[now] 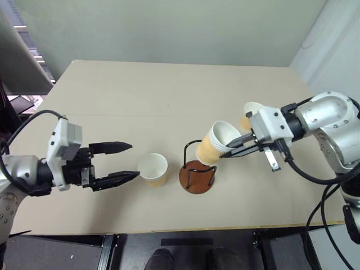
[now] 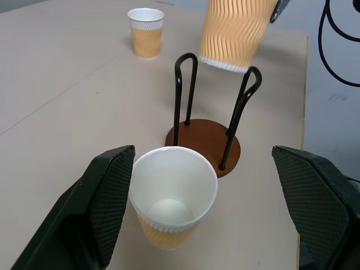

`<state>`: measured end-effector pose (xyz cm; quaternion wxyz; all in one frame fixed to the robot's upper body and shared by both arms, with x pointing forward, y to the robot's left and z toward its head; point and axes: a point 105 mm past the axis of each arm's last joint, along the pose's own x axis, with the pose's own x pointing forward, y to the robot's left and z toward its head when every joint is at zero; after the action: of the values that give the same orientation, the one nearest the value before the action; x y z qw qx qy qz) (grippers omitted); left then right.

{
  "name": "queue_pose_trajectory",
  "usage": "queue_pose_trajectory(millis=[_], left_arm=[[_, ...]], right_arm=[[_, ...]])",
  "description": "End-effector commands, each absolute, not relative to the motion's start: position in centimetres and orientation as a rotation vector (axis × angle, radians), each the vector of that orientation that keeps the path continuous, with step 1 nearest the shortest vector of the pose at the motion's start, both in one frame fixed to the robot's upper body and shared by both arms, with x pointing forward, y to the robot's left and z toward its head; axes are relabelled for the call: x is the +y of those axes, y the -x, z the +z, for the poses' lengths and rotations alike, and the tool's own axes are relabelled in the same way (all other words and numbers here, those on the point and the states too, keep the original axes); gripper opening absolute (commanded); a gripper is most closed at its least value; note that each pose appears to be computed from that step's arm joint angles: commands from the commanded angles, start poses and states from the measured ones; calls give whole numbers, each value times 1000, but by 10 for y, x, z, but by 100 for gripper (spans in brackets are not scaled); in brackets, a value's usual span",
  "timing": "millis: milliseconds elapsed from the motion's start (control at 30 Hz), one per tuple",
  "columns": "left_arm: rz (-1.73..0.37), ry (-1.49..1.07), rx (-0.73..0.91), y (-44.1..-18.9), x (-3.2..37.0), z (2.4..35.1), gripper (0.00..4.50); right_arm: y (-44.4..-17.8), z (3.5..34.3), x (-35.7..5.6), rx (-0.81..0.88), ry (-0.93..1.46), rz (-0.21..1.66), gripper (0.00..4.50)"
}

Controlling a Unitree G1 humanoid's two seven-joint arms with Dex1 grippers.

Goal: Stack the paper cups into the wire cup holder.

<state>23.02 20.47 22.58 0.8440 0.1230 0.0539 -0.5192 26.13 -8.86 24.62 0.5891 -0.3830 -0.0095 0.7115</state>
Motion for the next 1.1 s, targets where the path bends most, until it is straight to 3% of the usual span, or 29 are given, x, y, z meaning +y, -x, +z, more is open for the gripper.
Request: queue_pose_trajectory(millis=[33,133,233,467,600,700,867,1100], left_arm=[[-1096,-301,66,-225,202,237,420],[-1094,-302,67,-225,202,237,420],[-1094,-302,66,-225,201,237,420],[-1105,-309,74,-230,200,235,420],[-1057,-369,110,-249,205,230,420],[-1017,-437,139,-281,203,225,420],[-1069,-543,212,-319,186,207,420],[-1263,-578,253,-324,166,203,420]], right_arm=[[-263,246,-86,-38,933,1653,2],[-265,244,-84,-32,936,1652,2],[-267,242,-82,-31,938,1652,64],[-268,243,-81,-29,932,1631,311],[-276,249,-95,-4,895,1546,447],[-275,266,-121,-32,731,1471,447],[-248,289,-153,-97,535,1419,447],[-234,286,-153,-91,534,1344,447]])
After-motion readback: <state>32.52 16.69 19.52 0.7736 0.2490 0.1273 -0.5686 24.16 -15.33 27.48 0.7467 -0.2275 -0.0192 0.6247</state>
